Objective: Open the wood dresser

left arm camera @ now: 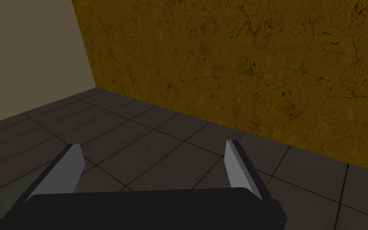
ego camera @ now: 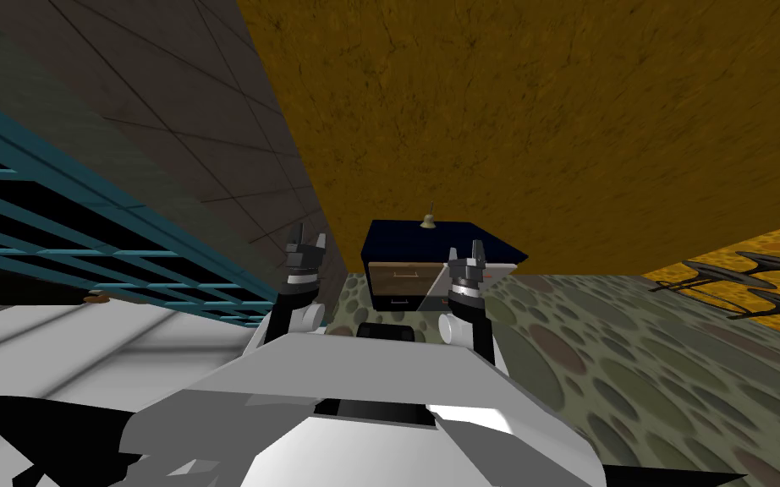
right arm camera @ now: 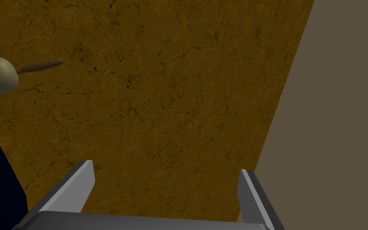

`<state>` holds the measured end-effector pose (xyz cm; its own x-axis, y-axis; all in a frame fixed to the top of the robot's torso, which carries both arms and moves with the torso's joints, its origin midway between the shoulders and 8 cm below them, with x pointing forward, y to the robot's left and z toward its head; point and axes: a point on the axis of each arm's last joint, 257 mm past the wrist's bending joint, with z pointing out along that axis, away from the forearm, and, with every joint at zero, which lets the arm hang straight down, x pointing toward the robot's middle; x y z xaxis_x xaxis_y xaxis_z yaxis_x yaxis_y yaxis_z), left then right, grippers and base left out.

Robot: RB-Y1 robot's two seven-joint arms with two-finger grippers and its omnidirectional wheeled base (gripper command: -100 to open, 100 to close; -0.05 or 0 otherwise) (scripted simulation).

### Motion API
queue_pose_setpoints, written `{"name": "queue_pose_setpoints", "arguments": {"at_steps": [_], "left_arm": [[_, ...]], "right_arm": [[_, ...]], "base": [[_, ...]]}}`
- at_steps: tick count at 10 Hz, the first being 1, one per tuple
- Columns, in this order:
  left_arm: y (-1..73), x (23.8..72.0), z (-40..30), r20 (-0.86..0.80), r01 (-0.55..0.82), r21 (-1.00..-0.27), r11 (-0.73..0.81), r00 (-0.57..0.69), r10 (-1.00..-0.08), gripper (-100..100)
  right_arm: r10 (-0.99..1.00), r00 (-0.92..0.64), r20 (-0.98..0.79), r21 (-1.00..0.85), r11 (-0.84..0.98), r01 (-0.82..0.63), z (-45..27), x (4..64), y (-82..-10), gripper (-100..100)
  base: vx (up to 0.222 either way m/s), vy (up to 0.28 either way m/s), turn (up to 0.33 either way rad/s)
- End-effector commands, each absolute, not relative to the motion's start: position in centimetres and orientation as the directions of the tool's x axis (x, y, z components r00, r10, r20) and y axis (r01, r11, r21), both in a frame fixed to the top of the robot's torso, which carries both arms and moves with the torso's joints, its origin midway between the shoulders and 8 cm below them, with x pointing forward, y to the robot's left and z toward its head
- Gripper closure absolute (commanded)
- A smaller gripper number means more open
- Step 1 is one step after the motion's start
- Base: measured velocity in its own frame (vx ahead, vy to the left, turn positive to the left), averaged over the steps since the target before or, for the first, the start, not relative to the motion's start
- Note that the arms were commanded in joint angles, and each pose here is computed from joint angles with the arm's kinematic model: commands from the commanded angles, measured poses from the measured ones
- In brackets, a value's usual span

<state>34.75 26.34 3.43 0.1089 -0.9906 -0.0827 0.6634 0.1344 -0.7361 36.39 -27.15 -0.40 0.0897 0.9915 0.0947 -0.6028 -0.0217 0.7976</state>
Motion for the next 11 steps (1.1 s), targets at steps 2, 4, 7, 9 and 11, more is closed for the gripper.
{"name": "queue_pose_setpoints", "arguments": {"at_steps": [2, 4, 7, 9, 11], "left_arm": [[26.34, 34.75, 3.44, -0.083, 0.663, -0.736, 0.134, 0.109, -0.991, 0], [26.34, 34.74, 3.44, -0.083, 0.664, -0.736, 0.134, 0.109, -0.991, 0], [26.34, 34.74, 3.45, -0.083, 0.664, -0.736, 0.134, 0.109, -0.991, 0], [26.34, 34.74, 3.45, -0.083, 0.664, -0.736, 0.134, 0.109, -0.991, 0], [26.35, 34.75, 3.43, -0.083, 0.663, -0.736, 0.134, 0.109, -0.991, 0]], "right_arm": [[0.991, 0.090, 0.095, 0.798, -0.022, -0.603, -0.39, 36.39, -27.15, 0], [0.991, 0.090, 0.095, 0.797, -0.022, -0.603, -0.39, 36.39, -27.15, 0], [0.991, 0.090, 0.095, 0.797, -0.022, -0.603, -0.38, 36.39, -27.15, 0], [0.991, 0.090, 0.095, 0.797, -0.022, -0.603, -0.38, 36.38, -27.15, 0], [0.994, 0.100, -0.045, 0.801, 0.095, -0.591, -0.51, 36.32, -26.38, -100]], "base": [[0.000, 0.000, 0.000], [0.000, 0.000, 0.000], [0.000, 0.000, 0.000], [0.000, 0.000, 0.000], [0.026, 0.013, -0.065]]}}
